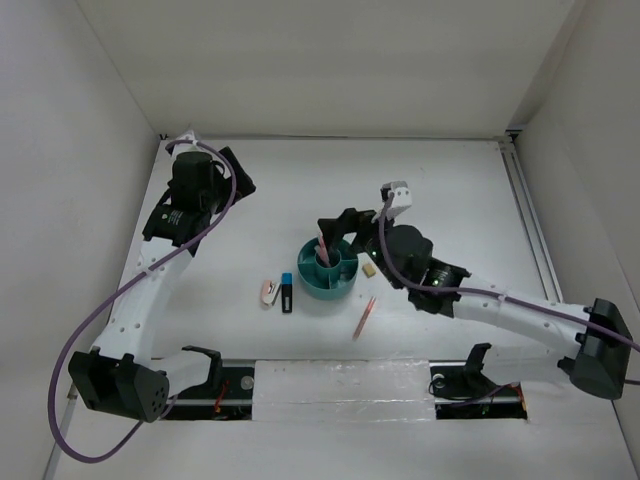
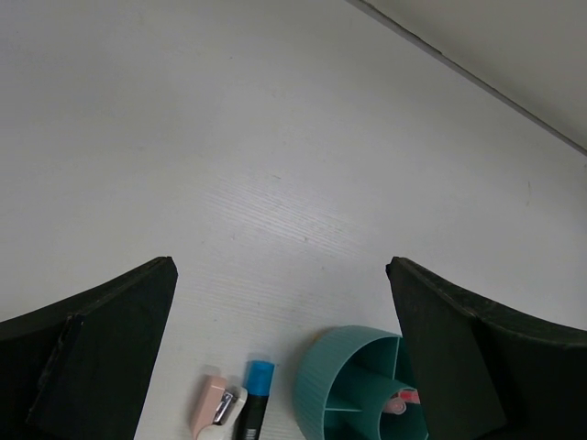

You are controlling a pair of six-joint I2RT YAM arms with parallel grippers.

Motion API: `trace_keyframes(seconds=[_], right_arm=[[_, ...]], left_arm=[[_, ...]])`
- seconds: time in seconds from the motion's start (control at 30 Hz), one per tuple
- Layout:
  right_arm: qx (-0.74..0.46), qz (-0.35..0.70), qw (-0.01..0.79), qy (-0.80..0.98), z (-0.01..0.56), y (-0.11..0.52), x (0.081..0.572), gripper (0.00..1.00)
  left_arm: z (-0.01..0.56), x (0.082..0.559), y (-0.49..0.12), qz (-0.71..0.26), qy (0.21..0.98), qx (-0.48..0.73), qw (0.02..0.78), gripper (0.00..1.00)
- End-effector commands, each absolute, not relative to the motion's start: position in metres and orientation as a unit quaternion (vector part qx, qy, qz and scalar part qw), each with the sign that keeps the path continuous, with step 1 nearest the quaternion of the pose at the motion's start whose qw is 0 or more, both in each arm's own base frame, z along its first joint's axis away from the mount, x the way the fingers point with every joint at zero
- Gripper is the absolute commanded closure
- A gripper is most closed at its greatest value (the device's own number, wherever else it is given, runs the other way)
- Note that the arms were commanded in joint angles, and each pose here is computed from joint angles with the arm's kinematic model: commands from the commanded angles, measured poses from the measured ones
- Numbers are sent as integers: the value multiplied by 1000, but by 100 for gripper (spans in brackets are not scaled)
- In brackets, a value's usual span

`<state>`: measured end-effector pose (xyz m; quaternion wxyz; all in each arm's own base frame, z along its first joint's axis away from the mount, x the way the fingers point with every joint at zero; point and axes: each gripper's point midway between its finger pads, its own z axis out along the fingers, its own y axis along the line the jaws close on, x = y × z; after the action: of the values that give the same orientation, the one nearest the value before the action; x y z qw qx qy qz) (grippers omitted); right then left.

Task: Sort the stationery into containers
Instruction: Pick up the pen from the center of the board.

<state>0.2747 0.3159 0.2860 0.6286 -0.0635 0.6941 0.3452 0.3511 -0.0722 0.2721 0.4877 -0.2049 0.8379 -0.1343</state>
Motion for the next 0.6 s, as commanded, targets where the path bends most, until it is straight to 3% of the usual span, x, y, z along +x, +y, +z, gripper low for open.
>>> trace_keyframes(seconds=[0.0, 0.03, 0.13, 0.37, 0.57], right_arm=[[125, 107, 588, 792, 237, 224, 273, 0], [146, 105, 580, 794, 248, 222, 260, 0], [246, 43, 526, 813, 208, 176, 222, 0], [244, 8, 423, 873, 127, 189, 185, 1], [248, 1, 421, 872, 101, 201, 180, 6]], left_arm=[[299, 351, -57, -115, 814, -227, 521, 0], [299, 351, -57, -115, 814, -227, 521, 0], [302, 349, -57, -117, 812, -227, 525, 0], [311, 346, -56, -115, 810, -218, 533, 0], [320, 340, -39, -87, 795, -239, 551, 0]])
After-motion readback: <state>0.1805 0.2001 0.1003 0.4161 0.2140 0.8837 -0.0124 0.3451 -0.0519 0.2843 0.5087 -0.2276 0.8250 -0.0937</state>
